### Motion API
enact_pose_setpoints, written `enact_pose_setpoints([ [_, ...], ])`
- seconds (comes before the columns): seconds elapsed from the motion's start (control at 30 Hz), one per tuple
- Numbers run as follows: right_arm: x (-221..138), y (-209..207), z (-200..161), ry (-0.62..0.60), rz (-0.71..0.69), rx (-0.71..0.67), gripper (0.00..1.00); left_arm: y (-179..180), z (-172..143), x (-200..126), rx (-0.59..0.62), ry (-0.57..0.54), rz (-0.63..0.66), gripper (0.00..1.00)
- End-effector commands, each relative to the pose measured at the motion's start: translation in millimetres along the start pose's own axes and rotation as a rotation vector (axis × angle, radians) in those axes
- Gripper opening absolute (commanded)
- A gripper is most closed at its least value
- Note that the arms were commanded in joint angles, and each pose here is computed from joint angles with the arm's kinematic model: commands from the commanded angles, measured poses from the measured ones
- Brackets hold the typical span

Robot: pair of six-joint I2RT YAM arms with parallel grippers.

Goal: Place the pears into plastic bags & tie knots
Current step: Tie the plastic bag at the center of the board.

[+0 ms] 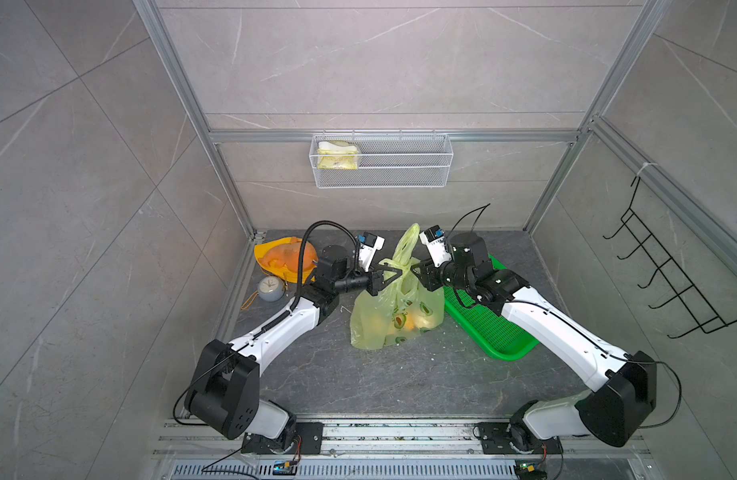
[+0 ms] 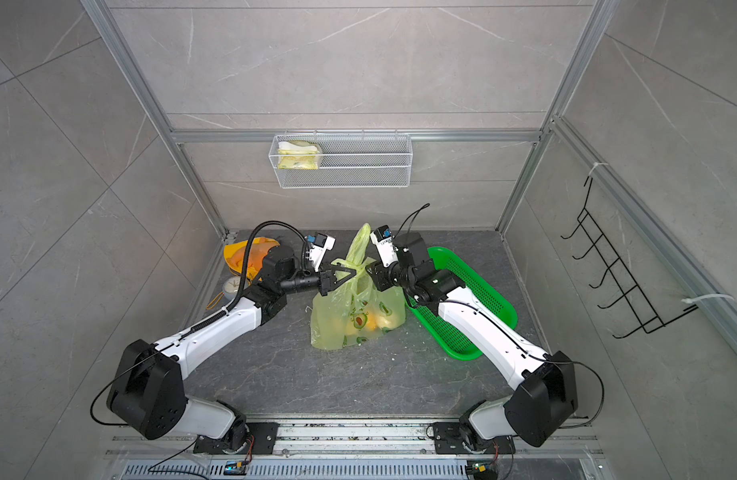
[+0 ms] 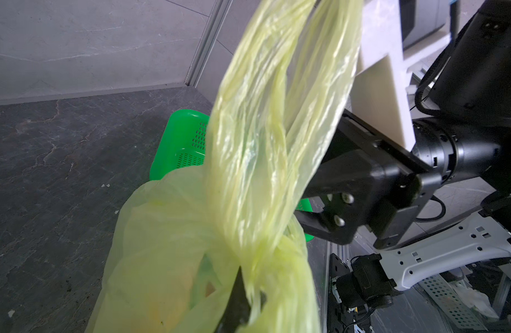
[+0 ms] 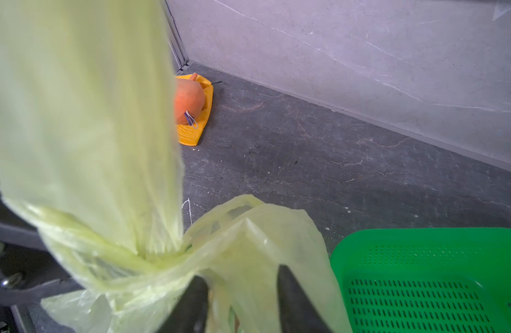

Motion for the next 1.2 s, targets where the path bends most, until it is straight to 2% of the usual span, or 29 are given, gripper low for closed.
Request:
enact_pose_setpoints([
  [0.0, -12, 9, 5, -0.050, 0.035, -0.012, 0.68, -17, 14, -9, 0.059, -0.046, -0.043, 0.00],
  [0.23, -9, 13, -16, 0.003, 0.064, -0.064, 0.70, -18, 17, -9, 0.064, -0.048, -0.046, 0.00],
  [0.33, -6, 15, -18, 0.022, 0.085, -0.087, 0.70, -19, 19, -9, 0.068, -0.049, -0.045, 0.00],
  [0.47, 5, 9, -14, 0.030, 0.047, -0.098, 0.68, -21, 20, -7, 0.071, -0.040, -0.064, 0.00],
  [0.53, 12, 7, -8, 0.031, 0.043, -0.099, 0.60, -21, 18, -6, 0.070, -0.032, -0.073, 0.00],
  [0.6, 17, 4, 0, 0.020, 0.031, -0.096, 0.37, -20, 16, -5, 0.067, -0.027, -0.083, 0.00],
  [0.63, 18, 2, 5, 0.008, 0.015, -0.092, 0.20, -20, 15, -5, 0.067, -0.026, -0.087, 0.00],
  [0.67, 16, -1, 9, -0.010, 0.000, -0.088, 0.08, -20, 14, -5, 0.066, -0.027, -0.087, 0.00],
  [0.7, 13, -3, 13, -0.029, -0.017, -0.081, 0.00, -18, 13, -5, 0.064, -0.026, -0.086, 0.00],
  [0.9, -8, -11, 20, -0.097, -0.077, -0.029, 0.00, -11, 7, -6, 0.066, -0.035, -0.054, 0.00],
  [0.93, -10, -10, 18, -0.090, -0.070, -0.020, 0.06, -10, 7, -6, 0.068, -0.039, -0.050, 0.00],
  [1.0, -23, -3, 17, -0.098, -0.037, -0.011, 0.55, -6, 5, -6, 0.066, -0.051, -0.028, 0.00],
  [1.03, -31, -1, 19, -0.108, -0.029, -0.002, 0.69, -5, 5, -6, 0.070, -0.055, -0.020, 0.00],
  [1.07, -41, 2, 21, -0.119, -0.014, 0.003, 0.74, -3, 4, -7, 0.072, -0.061, -0.008, 0.00],
  [1.17, -67, 8, 36, -0.170, 0.021, 0.019, 0.83, 1, 2, -8, 0.082, -0.072, 0.016, 0.00],
])
Point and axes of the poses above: each gripper's point midway between its finger pads, its own x axis out along the fingers, its own y axis along the line the jaws close on, z = x × y, the point moved 4 cm from there along -x, back along the fingers, and after that the axes turned 8 degrees about -x, right-handed, at the moved point
